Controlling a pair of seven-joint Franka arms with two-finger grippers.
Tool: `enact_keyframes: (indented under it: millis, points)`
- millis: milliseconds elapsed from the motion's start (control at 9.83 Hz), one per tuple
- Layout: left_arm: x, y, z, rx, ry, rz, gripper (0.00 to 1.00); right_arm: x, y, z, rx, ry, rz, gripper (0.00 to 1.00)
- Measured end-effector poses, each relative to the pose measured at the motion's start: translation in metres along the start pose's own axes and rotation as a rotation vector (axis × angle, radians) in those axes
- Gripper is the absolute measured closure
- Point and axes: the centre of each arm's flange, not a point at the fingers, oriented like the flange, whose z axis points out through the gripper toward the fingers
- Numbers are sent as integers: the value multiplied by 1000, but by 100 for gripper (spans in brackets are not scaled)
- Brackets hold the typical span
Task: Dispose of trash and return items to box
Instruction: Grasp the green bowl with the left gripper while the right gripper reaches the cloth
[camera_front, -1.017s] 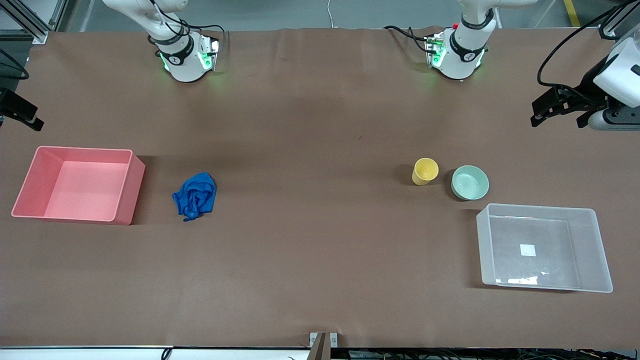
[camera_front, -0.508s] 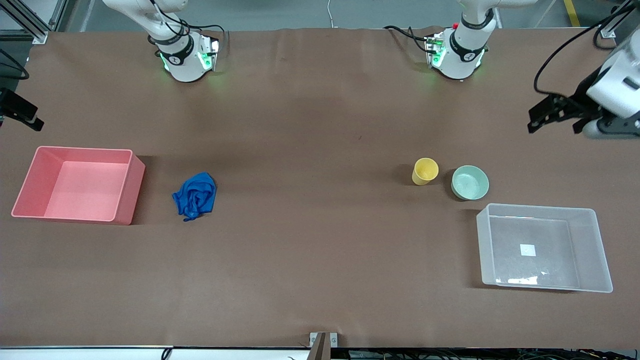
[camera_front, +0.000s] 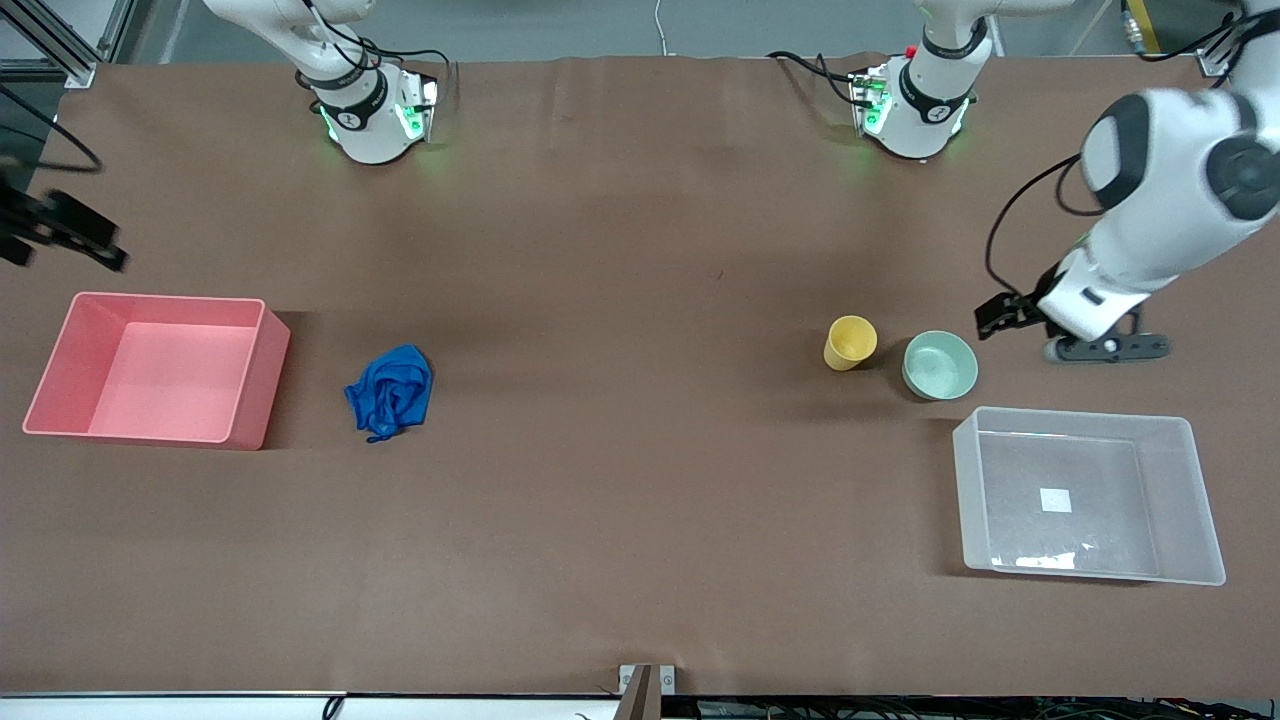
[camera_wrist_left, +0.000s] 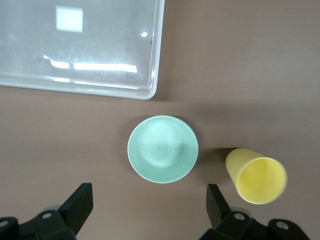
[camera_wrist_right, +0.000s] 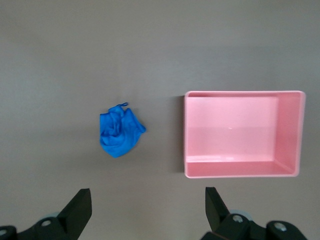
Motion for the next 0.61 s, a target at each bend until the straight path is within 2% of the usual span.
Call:
enact_keyframes:
  millis: [305,407,610]
  points:
    - [-3,-7,75,3,-38,-13,0,45,-65,156,-10,-111,-46,0]
    - [-1,-11,96,4,-35,-20,0,56,-75,212,-7,-119,-58,0]
    - [1,-20,130,6,-46,-37,0,53,-76,311,9,-50,-59,0]
